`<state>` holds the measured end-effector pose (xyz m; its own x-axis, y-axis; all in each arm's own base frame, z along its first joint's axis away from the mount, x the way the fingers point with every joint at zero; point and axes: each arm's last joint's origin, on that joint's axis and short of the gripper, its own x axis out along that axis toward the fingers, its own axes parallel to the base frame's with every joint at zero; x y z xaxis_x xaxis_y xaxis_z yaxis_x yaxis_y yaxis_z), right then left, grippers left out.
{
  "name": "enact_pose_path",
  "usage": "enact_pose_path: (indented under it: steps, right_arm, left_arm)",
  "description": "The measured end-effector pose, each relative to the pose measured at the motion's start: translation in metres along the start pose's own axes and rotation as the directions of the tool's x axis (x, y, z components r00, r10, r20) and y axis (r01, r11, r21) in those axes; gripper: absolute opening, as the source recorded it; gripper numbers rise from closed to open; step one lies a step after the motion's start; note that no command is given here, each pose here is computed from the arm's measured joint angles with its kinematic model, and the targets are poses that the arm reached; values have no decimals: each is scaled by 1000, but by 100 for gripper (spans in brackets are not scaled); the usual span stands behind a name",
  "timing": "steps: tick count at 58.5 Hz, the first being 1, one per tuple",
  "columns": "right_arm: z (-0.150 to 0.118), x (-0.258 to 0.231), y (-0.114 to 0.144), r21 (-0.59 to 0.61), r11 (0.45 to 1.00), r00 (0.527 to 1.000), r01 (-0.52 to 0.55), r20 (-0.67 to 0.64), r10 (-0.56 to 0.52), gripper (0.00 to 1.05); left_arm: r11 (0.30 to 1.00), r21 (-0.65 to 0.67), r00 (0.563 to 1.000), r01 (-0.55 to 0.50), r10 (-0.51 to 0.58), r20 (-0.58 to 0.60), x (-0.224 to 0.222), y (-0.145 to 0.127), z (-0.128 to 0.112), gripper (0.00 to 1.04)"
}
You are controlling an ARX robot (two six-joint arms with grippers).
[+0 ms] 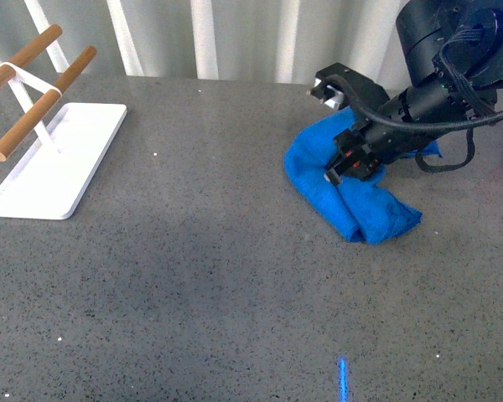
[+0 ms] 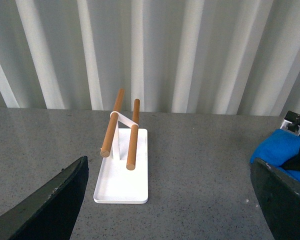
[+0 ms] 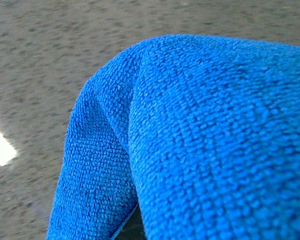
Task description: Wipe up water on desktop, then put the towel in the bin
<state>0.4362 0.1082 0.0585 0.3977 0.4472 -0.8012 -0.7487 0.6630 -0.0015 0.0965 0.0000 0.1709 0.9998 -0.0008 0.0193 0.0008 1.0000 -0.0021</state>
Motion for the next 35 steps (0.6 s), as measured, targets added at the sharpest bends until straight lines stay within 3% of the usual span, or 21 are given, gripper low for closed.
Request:
enact_pose_path:
  steps: [14,35]
  right_arm:
    - [-34,-33,30,-73,994,996,-84,-16,83,4]
    - [-90,-83,29,-62,996,998,-60,-28,58,4]
  left_arm:
    - [1000,0,1000,0,0,0,0,0,0,98]
    - [1000,0,1000,0,0,0,0,0,0,98]
